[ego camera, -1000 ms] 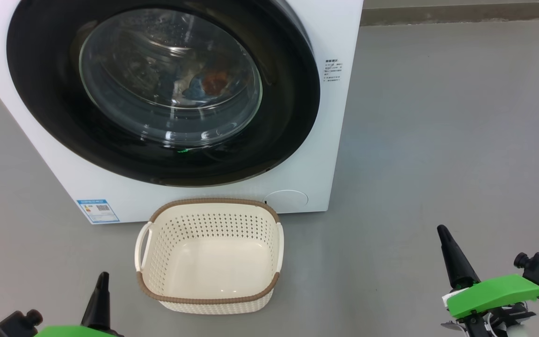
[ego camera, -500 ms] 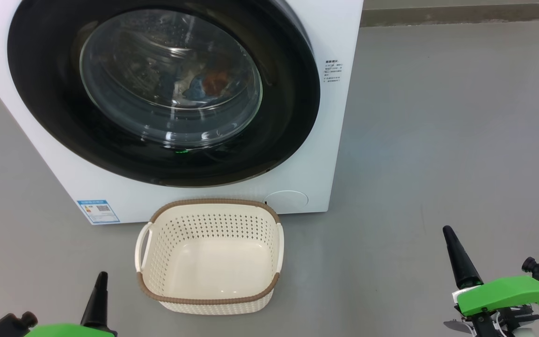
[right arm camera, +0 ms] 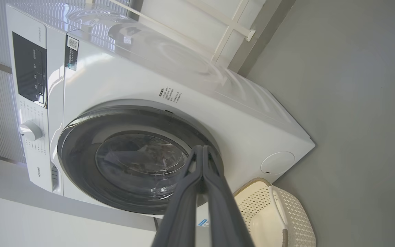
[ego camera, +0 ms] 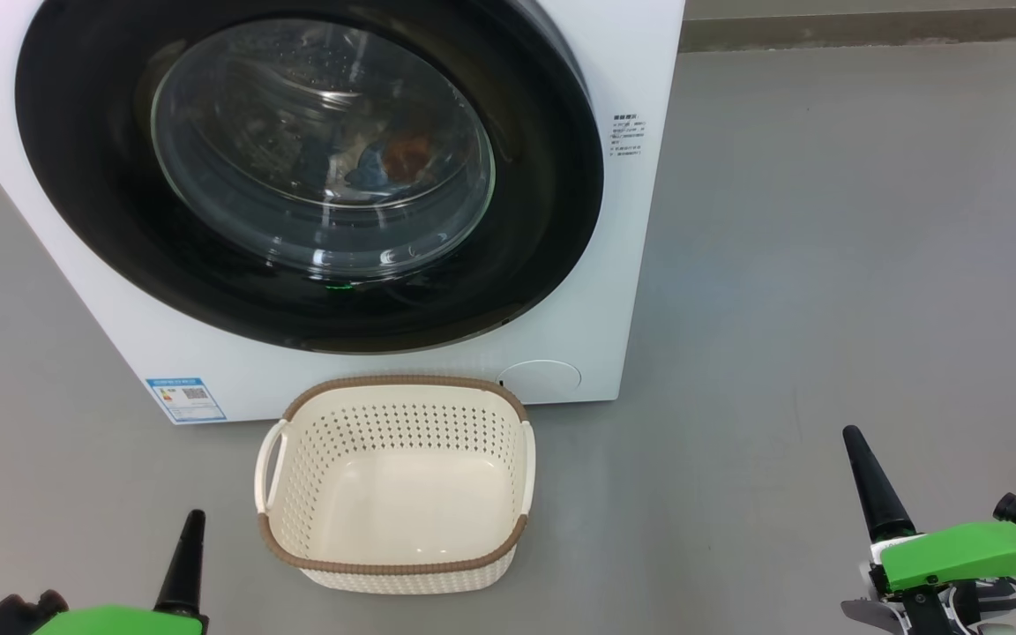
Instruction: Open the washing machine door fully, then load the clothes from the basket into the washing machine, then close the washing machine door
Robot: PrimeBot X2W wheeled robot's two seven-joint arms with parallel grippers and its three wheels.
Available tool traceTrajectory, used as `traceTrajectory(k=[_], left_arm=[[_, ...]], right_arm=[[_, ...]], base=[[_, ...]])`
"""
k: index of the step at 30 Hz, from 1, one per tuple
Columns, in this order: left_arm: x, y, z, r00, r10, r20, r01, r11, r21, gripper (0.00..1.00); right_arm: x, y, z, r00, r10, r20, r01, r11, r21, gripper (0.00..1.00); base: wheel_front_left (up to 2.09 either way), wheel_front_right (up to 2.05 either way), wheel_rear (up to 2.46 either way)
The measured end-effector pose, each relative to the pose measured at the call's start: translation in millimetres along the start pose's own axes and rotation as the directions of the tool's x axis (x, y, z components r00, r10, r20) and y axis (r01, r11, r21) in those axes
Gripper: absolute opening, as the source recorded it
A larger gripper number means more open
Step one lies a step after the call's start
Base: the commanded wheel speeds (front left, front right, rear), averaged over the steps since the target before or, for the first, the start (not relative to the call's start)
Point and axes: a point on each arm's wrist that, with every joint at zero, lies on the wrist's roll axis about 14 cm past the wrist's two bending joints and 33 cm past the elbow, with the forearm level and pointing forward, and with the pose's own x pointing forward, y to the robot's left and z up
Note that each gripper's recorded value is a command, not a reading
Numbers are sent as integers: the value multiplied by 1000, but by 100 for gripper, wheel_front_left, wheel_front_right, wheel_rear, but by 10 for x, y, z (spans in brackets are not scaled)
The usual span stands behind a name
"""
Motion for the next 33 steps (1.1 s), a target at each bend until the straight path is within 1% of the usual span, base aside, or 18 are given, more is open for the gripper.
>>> traceTrajectory(k=[13,18,23,33], left_arm=[[13,-12,26,1000,-3,0,3,992,-128,0],[16,-17,14,1000,-4,-3,4,985,-172,0],[19,-23,23,1000,-8,-4,7,977,-211,0],[26,-41,46,1000,-17,-1,16,950,-312,0]], right_arm=[[-2,9,32,1000,1,7,-2,991,132,0],[-4,11,52,1000,2,13,-5,986,166,0],[-6,20,41,1000,6,10,-8,974,225,0],[-46,-26,59,1000,-3,13,-1,948,317,0]], base=[[0,0,0],[0,0,0],[0,0,0],[0,0,0]])
